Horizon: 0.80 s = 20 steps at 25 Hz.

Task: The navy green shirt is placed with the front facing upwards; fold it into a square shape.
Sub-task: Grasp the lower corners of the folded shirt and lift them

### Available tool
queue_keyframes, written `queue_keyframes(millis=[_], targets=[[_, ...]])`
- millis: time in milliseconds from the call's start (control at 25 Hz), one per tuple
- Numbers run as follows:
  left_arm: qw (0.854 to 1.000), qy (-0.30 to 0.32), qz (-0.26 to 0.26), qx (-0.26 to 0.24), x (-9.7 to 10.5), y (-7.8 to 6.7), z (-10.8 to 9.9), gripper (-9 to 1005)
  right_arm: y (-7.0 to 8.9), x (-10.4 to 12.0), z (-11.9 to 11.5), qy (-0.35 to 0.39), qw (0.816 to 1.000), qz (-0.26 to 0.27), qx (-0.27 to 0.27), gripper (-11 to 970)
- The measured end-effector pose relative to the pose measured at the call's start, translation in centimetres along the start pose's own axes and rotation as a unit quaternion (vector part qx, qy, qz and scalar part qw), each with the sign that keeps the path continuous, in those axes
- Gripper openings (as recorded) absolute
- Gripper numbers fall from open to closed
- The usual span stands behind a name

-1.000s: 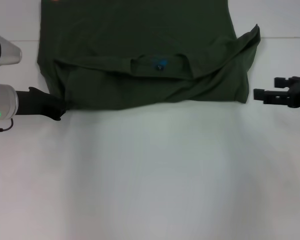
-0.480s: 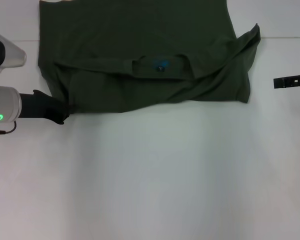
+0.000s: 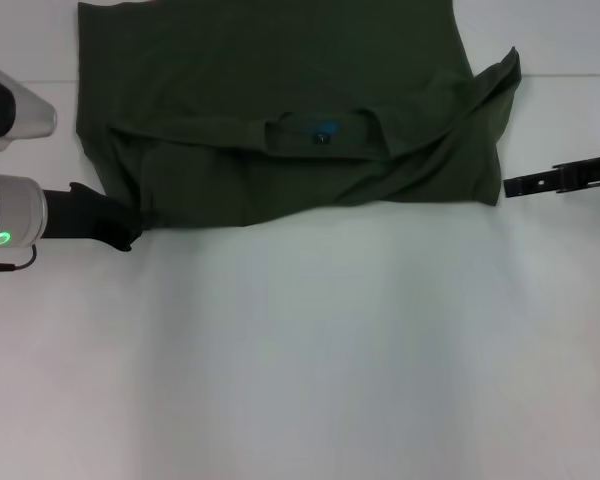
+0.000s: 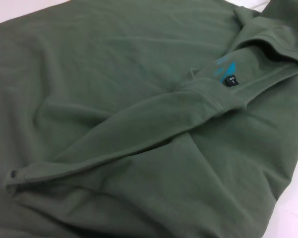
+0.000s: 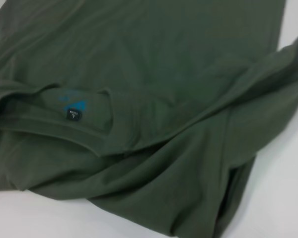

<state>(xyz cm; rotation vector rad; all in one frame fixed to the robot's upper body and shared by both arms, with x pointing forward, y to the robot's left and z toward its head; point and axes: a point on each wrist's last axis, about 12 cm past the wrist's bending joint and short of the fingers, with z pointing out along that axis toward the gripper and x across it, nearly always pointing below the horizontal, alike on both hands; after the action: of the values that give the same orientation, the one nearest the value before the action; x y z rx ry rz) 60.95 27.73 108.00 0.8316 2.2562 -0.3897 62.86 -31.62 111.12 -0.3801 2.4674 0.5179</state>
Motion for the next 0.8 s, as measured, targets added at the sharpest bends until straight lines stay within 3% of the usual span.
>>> queue_keyframes(millis=[440,800], targets=[[1.000,-0.001,0.000,-0.002,-0.1,-0.1,0.2,26,2.0,0.4,2.8,-0.012,1.000,-0.028,-0.003,838],[1.000,-0.002,0.001,-0.004,-0.1,-0.2,0.4,27,2.2,0.9,3.7,-0.009,0.999,-0.029,0.009,832]])
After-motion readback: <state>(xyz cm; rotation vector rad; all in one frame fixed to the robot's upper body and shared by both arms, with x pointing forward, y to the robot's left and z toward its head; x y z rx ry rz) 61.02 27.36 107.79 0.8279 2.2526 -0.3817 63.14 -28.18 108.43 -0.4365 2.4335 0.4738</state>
